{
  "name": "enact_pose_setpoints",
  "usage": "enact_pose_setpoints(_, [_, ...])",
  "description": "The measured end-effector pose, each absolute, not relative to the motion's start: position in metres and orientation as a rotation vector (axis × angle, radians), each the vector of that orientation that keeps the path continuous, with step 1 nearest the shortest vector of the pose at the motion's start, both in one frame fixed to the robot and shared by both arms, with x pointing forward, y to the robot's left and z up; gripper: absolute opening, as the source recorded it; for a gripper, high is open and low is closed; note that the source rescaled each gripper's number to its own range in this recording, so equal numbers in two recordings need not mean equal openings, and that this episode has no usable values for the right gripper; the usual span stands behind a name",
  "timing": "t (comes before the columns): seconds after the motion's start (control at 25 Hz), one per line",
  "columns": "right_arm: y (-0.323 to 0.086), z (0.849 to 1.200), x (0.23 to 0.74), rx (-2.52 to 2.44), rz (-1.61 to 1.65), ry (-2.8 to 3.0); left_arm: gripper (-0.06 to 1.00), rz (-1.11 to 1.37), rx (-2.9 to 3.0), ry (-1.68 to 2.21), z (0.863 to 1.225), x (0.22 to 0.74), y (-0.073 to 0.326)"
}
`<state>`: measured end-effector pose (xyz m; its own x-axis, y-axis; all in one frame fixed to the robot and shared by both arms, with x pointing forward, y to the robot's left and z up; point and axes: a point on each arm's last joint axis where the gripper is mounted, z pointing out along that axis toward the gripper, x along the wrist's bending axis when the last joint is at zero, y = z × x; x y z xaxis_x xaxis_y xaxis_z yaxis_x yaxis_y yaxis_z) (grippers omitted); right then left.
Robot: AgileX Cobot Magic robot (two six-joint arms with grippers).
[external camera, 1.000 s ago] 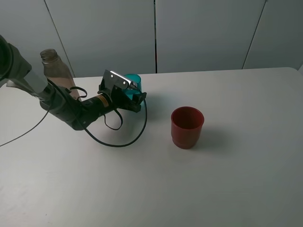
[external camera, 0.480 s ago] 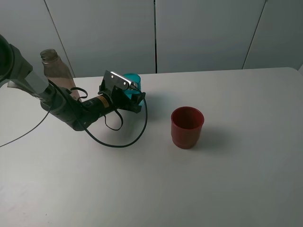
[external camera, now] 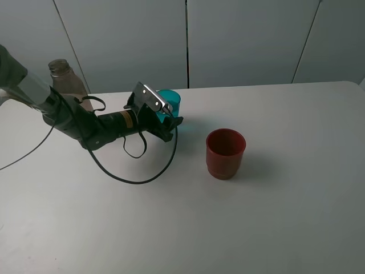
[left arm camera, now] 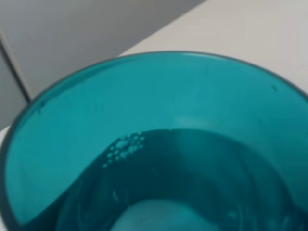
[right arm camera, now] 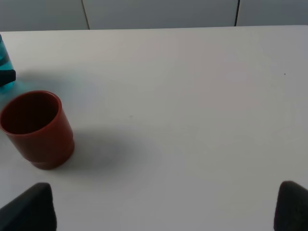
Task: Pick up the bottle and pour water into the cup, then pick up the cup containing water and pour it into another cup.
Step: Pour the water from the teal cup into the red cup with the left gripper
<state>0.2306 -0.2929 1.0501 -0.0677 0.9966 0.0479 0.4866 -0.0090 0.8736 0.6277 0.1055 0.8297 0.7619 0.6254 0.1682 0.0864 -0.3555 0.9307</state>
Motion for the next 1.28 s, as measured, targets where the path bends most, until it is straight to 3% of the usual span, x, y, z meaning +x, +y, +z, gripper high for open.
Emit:
enact_pose_setpoints(0.56, [-0.293,1.05,0.231,1.56,1.006,1.623,0.13,0.629,2.056,0.023,0.9,0.607,0.09])
enact_pose_setpoints(1.28, [-0.293,1.05,0.231,1.56,1.006,1.623,0.13,0.64,2.132,-0.331,0.918,0.578,0.053])
